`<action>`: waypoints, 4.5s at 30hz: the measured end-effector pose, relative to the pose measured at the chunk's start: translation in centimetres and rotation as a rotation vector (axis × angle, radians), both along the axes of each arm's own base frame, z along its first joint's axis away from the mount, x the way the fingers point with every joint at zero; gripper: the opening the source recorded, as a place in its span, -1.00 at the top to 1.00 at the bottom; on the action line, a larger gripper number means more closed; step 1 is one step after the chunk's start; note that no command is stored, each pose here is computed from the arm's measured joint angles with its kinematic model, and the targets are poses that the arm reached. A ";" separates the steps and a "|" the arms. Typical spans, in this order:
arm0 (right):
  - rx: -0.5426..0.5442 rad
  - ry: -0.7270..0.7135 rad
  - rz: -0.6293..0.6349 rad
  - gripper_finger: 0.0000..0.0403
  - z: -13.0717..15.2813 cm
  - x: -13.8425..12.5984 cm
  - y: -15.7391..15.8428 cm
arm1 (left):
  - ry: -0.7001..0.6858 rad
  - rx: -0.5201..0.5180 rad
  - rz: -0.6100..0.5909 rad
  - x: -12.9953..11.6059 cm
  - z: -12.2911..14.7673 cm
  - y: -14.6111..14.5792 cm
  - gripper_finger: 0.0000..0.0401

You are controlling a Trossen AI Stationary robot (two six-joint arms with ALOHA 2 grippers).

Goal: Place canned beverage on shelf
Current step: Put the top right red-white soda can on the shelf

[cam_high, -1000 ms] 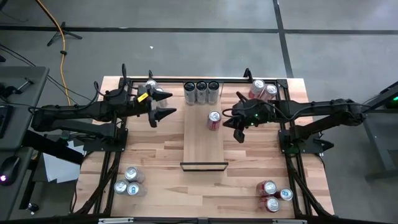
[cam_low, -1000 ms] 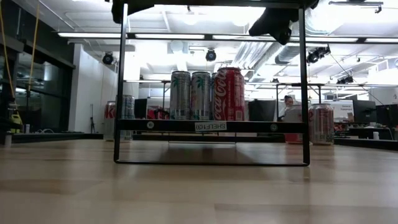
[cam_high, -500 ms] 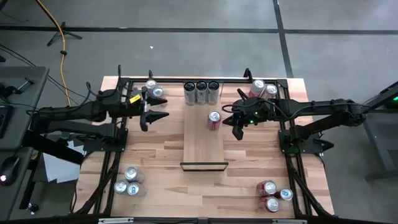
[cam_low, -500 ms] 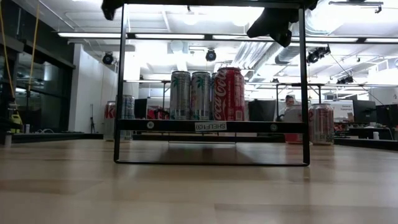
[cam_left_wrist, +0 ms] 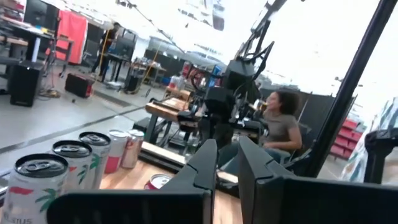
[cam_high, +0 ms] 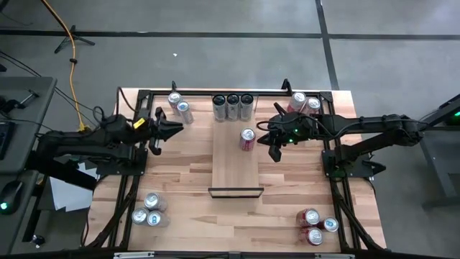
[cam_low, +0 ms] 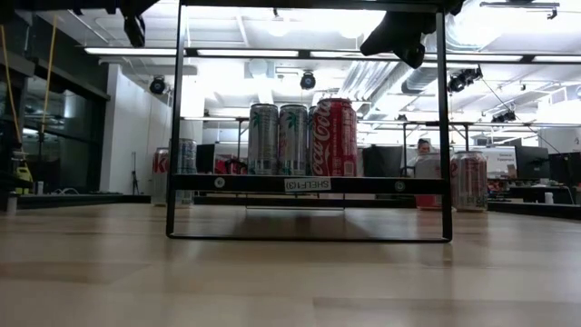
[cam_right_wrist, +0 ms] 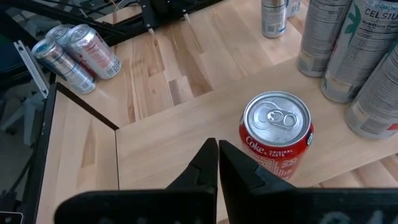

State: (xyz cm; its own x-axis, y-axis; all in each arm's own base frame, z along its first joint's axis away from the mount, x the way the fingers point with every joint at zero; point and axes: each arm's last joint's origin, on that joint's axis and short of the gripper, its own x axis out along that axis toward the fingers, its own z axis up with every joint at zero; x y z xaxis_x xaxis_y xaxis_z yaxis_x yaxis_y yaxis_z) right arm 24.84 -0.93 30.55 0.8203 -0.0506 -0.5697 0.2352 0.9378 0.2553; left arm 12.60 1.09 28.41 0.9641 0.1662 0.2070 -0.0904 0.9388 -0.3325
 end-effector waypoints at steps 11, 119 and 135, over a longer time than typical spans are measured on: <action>-0.016 0.041 0.017 1.00 -0.3 -0.2 0.0 | 0.018 0.096 0.020 0.2 -1.9 0.0 0.99; -0.044 -0.200 -0.061 1.00 -11.6 1.8 -0.6 | 0.050 0.106 0.179 0.1 -2.1 0.5 1.00; -0.116 -0.100 -0.011 1.00 -11.5 7.1 -0.9 | 0.050 0.106 0.178 0.1 -2.1 0.5 1.00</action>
State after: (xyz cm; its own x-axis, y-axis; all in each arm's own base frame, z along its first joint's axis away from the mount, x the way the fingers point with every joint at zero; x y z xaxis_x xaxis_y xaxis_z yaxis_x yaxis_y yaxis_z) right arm 31.91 -1.81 19.05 0.8716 -0.1211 -0.4751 0.2249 0.9598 0.1680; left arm 12.74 1.56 26.34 0.9309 0.3149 0.1851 -0.2721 0.9359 -0.2239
